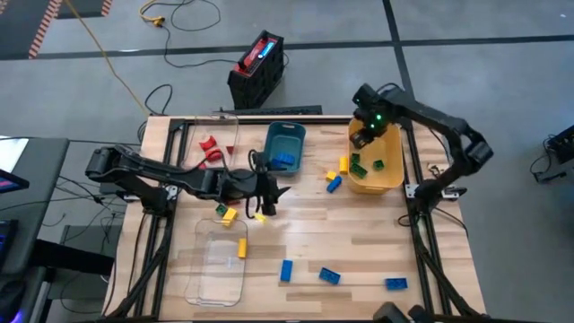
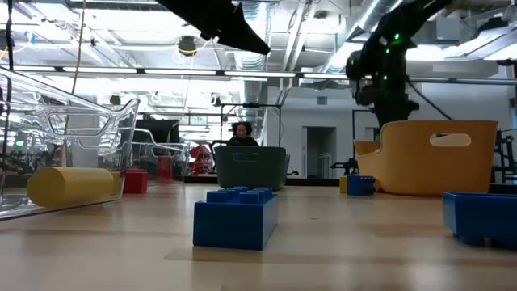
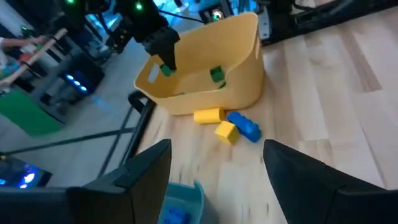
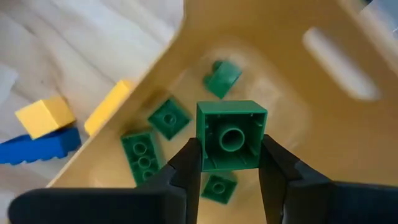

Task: Sort blocks
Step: Put the green game piece into the yellow bin, then put the blue game piece into the blue bin

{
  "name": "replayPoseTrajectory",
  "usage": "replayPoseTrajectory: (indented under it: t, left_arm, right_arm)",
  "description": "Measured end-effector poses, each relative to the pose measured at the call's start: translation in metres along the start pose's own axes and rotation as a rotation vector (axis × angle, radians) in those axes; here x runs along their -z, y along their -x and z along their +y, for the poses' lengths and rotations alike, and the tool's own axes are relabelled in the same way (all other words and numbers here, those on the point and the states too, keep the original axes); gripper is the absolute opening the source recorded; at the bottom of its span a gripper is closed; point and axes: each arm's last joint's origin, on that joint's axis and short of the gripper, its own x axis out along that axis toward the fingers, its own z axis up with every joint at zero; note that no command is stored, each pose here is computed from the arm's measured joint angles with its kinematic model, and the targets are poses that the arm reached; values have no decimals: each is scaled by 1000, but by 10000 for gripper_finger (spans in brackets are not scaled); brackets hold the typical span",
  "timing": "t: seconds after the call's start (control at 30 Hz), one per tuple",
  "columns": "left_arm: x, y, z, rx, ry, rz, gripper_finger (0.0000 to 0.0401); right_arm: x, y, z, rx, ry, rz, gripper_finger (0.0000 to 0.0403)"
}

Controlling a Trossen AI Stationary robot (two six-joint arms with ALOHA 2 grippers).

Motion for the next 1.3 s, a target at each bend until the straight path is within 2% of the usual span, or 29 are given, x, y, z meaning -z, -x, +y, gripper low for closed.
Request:
replayPoseTrajectory:
  t: [0.17,0.43,0.57,0.7,0.77,0.9,0.97,1.13,1.3]
  left_arm:
    - [2,1,-4,34,28,13,248]
    - [-5,10,-20,100,12,-37,248]
    - [-11,13,-22,102,29,-89,248]
    - [-14,14,-23,117,3,-117,248]
    - [-14,13,-22,128,-22,-123,248]
    - [-13,9,-18,185,-55,-148,248]
    - [-10,6,-12,175,-61,-136,248]
    - [1,-6,7,129,-50,-59,248]
    - [14,-12,18,108,-45,44,248]
  right_arm:
    - [-8,-22,2,-23,55,78,149]
    - [-12,-42,17,-28,121,150,224]
    - [-8,-32,24,-24,125,126,235]
    - [6,4,32,67,154,38,231]
    - [16,25,39,96,161,-46,229]
    - [46,62,66,55,217,-198,227]
    - [64,76,84,51,273,-270,227]
    - [116,97,138,21,469,-410,227]
    - [173,98,187,-89,781,-389,227]
